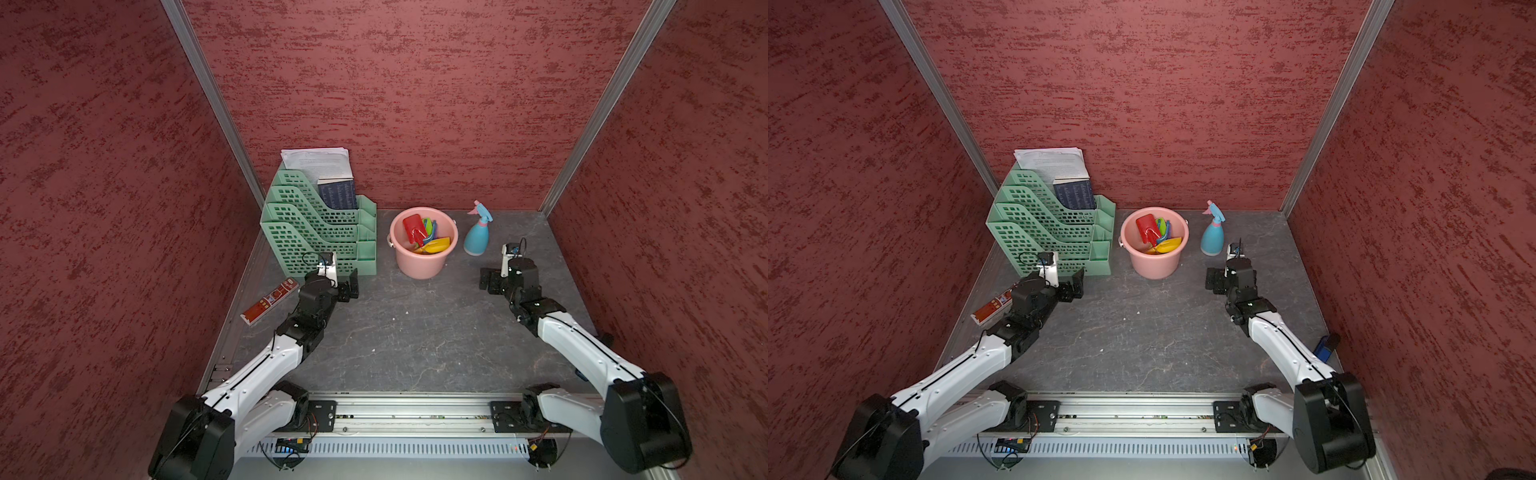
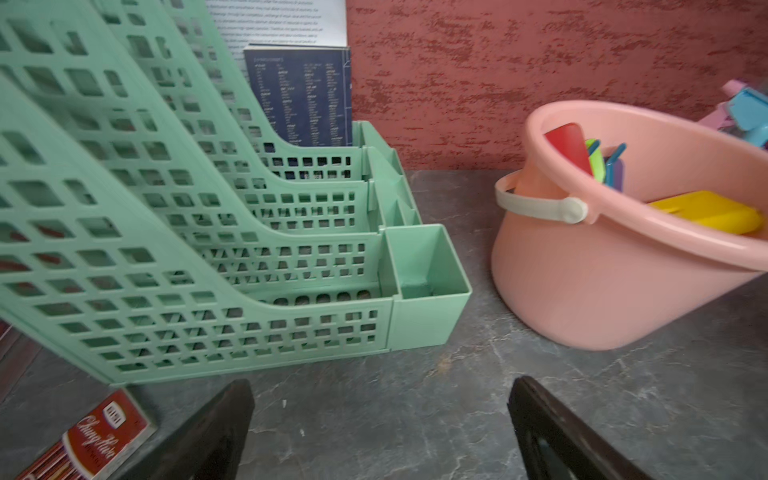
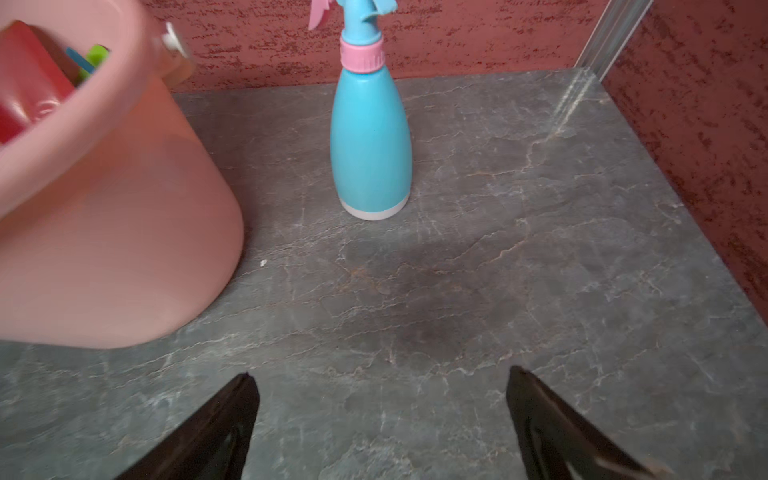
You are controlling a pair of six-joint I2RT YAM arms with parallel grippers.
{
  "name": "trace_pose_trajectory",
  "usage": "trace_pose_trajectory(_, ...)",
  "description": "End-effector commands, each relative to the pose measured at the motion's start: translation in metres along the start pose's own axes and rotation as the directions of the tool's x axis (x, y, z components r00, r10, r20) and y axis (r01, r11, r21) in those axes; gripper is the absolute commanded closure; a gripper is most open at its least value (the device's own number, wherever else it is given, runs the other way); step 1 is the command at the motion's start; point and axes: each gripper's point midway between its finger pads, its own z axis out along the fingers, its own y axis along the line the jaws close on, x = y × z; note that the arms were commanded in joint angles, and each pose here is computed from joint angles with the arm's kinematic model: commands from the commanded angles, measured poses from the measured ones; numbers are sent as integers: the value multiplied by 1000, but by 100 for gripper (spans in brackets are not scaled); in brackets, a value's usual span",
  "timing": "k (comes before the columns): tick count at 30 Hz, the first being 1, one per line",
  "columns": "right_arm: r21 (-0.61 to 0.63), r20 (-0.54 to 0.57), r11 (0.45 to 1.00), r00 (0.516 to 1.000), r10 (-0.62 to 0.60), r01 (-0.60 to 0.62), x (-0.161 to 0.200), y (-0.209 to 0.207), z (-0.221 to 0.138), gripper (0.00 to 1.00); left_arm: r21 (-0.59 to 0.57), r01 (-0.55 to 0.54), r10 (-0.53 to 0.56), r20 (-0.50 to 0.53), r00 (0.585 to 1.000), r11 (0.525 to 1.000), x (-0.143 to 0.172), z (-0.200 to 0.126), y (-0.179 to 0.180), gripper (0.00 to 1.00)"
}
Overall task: Organize the gardening tools
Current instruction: Reset both arms
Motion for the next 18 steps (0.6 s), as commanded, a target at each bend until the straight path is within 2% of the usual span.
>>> trace_pose_trajectory(1, 60, 214, 998, 977, -21, 9, -34, -11, 2, 2, -74, -1, 7, 74, 997, 997, -12, 5, 23, 0)
trace_pose_trajectory(4, 75, 297, 997, 954, -48, 27, -30, -14, 5, 2, -84, -23, 31, 93, 995, 996, -17, 11, 33, 0)
trace_pose_trajectory(8, 95, 312, 995, 948, -68, 40, -16, -19, 13, 2, -142, -32, 43, 71, 997, 989, -12, 20, 56, 0)
trace_pose_trajectory(16, 118, 389, 992, 917, -88, 45, -14, -26, 8, 2, -165, 22, -7, 92, 996, 986, 2, 37, 85, 0)
trace_pose_trajectory(18, 118, 453, 993, 888, -76, 25, -12, -30, 5, 2, -156, 50, -36, 93, 995, 986, 8, 43, 92, 0)
